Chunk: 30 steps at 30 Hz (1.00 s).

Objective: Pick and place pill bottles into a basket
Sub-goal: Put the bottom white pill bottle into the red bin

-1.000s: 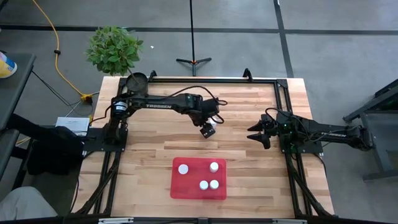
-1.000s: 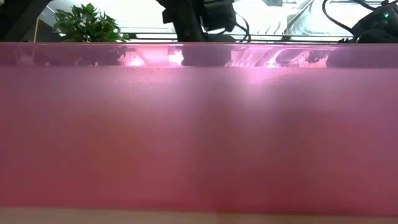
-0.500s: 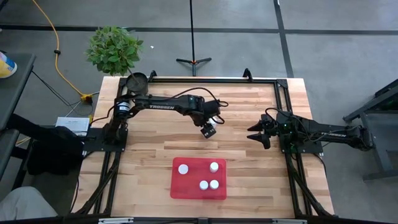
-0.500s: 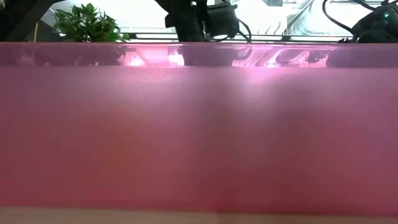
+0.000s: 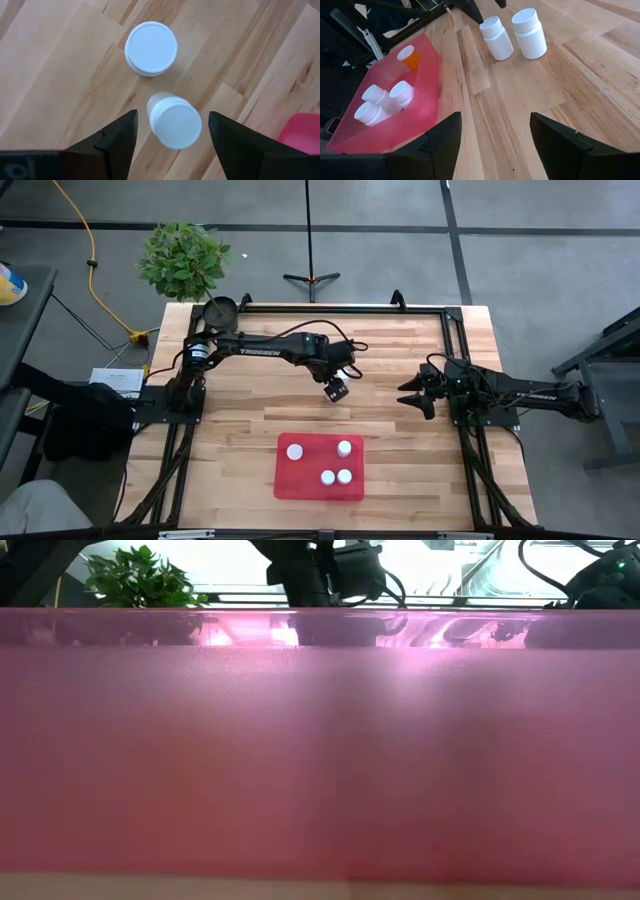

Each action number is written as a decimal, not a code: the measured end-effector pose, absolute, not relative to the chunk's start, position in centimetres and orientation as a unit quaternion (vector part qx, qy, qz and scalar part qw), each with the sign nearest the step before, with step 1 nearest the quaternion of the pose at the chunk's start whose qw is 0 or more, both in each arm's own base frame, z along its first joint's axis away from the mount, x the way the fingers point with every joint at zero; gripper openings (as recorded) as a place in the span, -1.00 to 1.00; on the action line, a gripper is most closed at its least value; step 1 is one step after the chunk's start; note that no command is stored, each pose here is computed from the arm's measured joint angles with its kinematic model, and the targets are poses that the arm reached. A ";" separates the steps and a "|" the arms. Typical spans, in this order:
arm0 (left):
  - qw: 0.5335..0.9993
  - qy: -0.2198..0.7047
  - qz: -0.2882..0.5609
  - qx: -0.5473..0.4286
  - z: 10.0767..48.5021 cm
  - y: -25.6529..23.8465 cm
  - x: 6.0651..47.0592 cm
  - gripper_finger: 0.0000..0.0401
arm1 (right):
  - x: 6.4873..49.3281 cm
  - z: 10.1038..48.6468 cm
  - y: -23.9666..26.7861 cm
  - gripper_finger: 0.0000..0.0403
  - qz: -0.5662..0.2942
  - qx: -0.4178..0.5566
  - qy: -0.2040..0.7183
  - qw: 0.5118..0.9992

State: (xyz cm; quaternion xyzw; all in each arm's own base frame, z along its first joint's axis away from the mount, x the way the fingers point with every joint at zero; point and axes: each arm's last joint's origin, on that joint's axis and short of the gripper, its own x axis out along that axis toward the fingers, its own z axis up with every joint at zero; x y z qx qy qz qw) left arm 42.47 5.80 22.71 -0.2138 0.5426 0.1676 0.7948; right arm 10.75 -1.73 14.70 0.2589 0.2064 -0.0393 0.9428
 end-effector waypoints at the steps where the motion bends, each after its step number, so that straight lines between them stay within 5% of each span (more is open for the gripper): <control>1: 0.795 0.543 0.167 -0.213 22.7 5.8 42.5 0.38 | 10.7 14.7 -1.7 0.12 -0.039 0.259 0.206 0.943; 30: 0.775 0.581 0.151 -0.198 20.1 5.8 43.0 0.38 | 10.7 14.7 -1.7 0.12 -0.038 0.262 0.207 0.942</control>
